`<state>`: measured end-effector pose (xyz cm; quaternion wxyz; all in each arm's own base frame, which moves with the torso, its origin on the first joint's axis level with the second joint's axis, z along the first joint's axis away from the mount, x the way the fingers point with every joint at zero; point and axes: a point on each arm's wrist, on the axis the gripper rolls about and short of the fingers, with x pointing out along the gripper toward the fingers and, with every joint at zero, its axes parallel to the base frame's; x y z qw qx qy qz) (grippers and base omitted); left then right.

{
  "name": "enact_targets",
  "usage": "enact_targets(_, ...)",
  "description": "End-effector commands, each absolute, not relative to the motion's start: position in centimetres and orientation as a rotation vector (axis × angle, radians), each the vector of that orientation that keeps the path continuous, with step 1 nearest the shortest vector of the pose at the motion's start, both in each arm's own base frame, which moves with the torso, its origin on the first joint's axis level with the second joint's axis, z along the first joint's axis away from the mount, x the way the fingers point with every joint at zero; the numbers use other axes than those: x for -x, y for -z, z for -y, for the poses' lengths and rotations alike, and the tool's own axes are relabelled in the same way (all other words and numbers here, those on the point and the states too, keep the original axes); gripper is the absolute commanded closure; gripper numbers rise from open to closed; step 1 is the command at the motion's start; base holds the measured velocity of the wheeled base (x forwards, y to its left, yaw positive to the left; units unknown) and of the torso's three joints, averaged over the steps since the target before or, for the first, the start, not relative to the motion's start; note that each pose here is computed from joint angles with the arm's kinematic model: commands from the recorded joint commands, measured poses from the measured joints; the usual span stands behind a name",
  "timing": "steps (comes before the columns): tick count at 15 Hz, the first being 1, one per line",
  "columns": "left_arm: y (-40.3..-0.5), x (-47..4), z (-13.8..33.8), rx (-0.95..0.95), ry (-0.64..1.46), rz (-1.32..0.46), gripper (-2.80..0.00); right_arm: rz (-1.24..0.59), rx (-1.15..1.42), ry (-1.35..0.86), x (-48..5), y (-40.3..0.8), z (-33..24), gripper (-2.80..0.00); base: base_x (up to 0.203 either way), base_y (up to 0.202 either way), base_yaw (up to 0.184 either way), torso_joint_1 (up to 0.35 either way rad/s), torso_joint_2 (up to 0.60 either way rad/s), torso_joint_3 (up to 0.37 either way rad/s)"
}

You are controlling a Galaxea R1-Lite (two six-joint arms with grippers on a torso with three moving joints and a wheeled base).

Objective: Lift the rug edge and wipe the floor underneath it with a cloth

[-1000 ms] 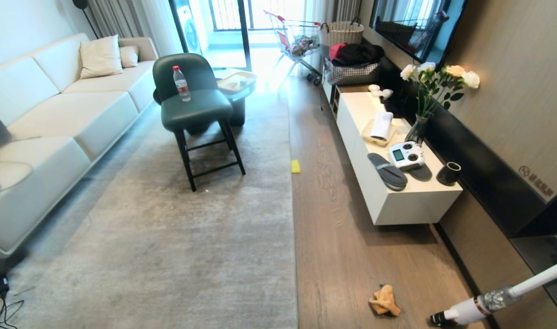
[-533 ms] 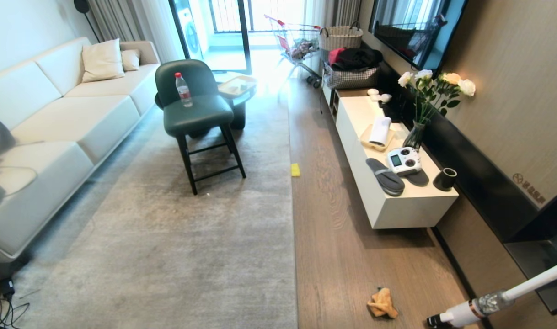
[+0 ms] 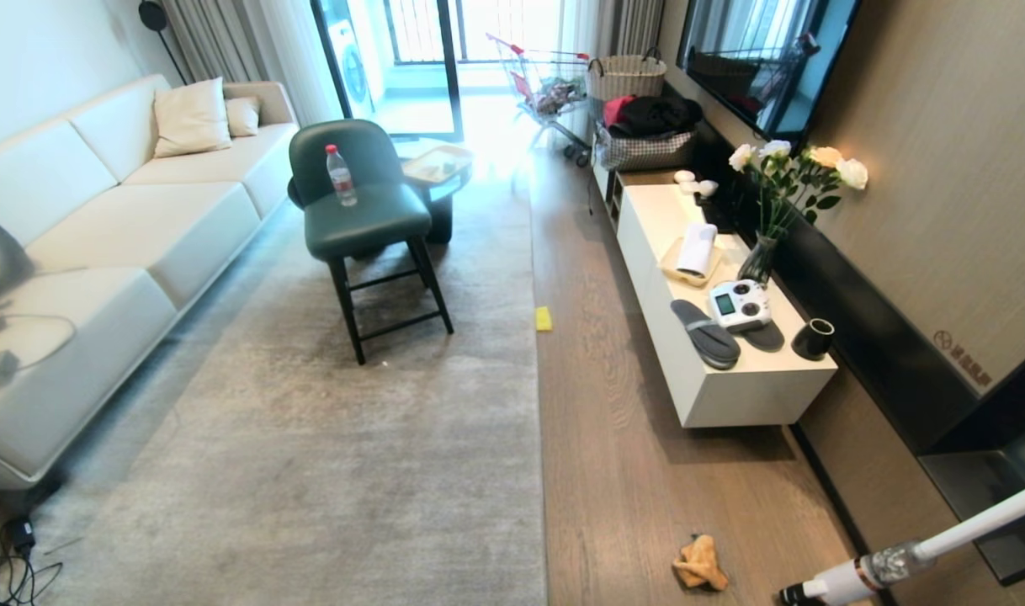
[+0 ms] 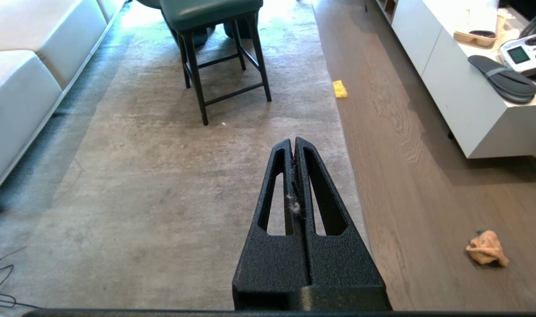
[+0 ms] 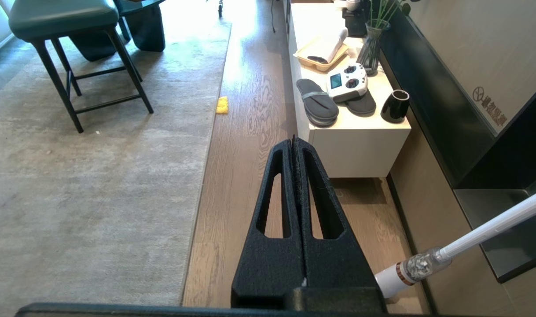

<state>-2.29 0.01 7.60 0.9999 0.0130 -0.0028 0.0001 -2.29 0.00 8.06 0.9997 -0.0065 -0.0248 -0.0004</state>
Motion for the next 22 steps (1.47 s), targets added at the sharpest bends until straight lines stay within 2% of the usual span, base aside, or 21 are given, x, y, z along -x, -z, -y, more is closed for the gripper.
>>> enact_targets(1, -7.60, 2.28, -0.01, -0.026, 0.000, 0.005, 0.00, 0.049, 0.012, 0.000, 2.28, -8.07, 0.00, 0.00, 0.000, 0.000, 0.000, 0.135, -0.33, -0.174)
enact_targets(12, -7.60, 2.28, -0.01, -0.026, 0.000, 0.005, 0.00, 0.049, 0.011, 0.000, 2.28, -8.07, 0.00, 0.00, 0.000, 0.000, 0.000, 0.115, -0.25, -0.137)
enact_targets(22, -7.60, 2.28, -0.01, -0.026, 0.000, 0.005, 0.00, 0.051, -0.003, 0.000, 2.28, -8.09, 0.00, 0.00, 0.000, 0.000, 0.000, 0.045, -0.10, -0.053)
